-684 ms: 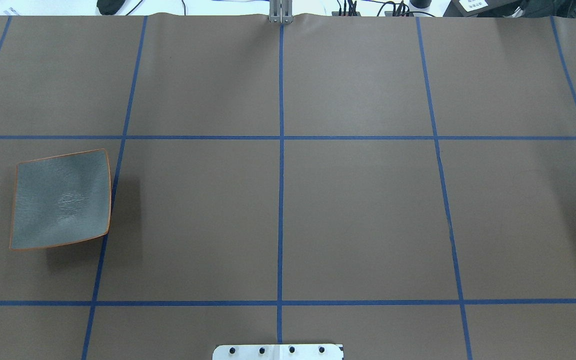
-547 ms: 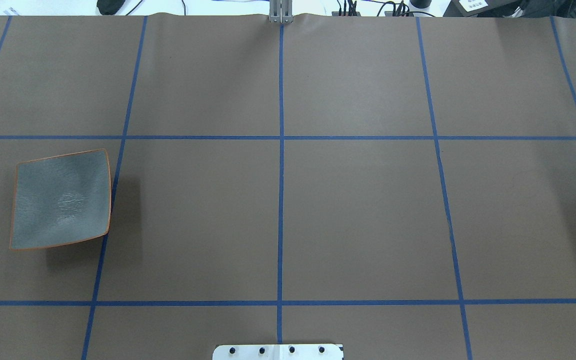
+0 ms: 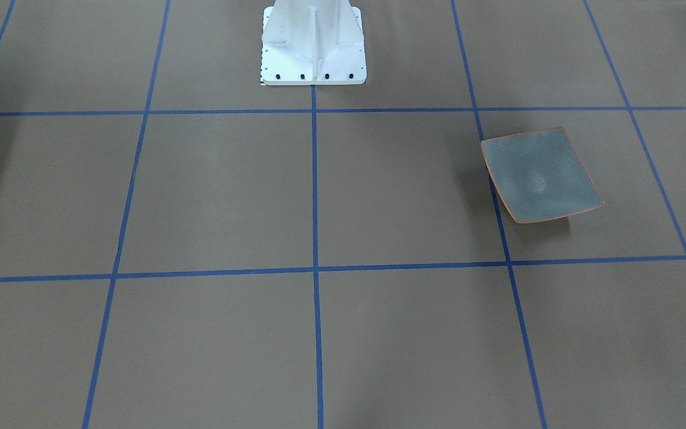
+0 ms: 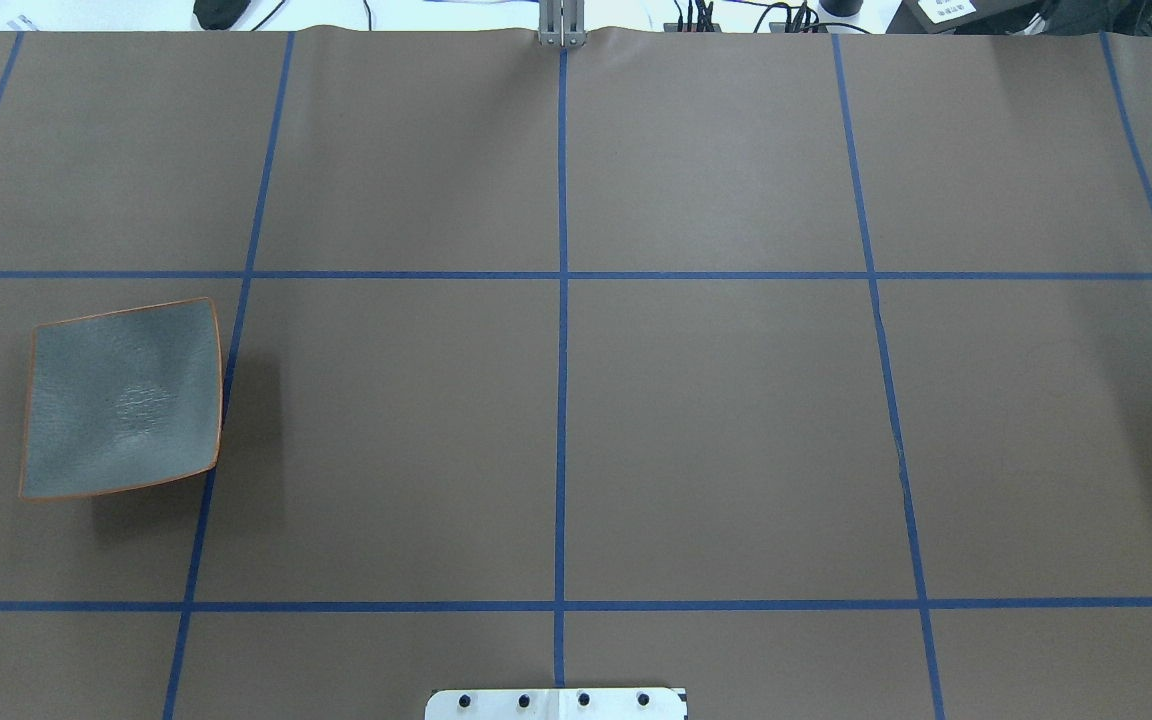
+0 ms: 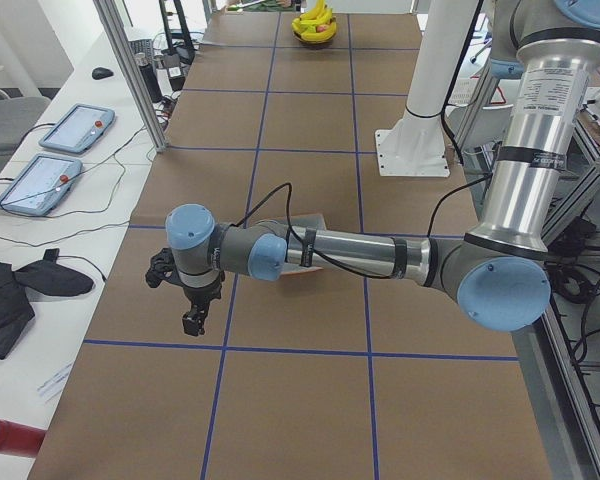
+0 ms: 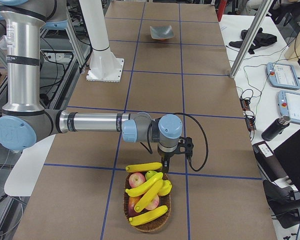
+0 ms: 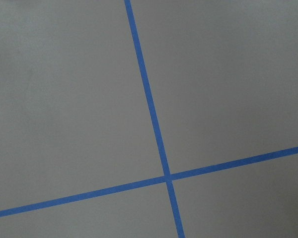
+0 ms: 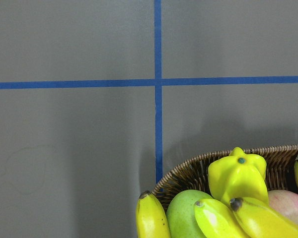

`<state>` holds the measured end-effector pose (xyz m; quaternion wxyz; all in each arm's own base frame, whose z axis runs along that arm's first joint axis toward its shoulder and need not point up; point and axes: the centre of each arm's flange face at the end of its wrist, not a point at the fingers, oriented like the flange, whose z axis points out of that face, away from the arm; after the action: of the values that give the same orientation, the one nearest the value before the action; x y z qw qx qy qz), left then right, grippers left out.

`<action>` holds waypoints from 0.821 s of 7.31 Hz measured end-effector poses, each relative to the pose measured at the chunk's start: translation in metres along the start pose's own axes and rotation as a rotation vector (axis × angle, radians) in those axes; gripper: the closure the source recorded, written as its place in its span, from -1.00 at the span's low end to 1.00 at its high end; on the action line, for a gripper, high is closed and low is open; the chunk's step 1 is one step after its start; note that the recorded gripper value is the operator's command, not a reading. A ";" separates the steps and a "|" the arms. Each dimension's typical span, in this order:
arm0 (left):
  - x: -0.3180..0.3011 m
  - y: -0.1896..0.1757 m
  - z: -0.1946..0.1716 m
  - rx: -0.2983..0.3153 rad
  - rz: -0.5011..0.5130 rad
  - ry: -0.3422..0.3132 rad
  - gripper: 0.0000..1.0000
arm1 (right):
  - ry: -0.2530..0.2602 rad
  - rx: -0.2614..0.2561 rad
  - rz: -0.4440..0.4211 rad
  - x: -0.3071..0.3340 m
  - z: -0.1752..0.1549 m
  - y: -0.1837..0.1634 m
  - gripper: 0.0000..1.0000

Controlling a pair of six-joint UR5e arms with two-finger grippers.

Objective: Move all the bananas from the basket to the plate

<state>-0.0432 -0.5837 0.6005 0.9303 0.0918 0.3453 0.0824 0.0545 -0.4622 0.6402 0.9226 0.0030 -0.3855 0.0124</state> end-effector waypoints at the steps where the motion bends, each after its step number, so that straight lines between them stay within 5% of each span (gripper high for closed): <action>1: -0.001 0.003 0.002 -0.003 -0.006 0.000 -0.99 | 0.002 0.001 -0.001 0.000 0.000 0.000 -1.00; 6: 0.011 0.003 -0.006 0.021 -0.062 0.008 -0.99 | 0.022 0.007 0.007 0.000 -0.001 -0.008 -1.00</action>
<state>-0.0391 -0.5774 0.5900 0.9301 0.0906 0.3524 0.0500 0.0552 -0.4701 0.6393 0.9268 0.0048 -0.3752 0.0172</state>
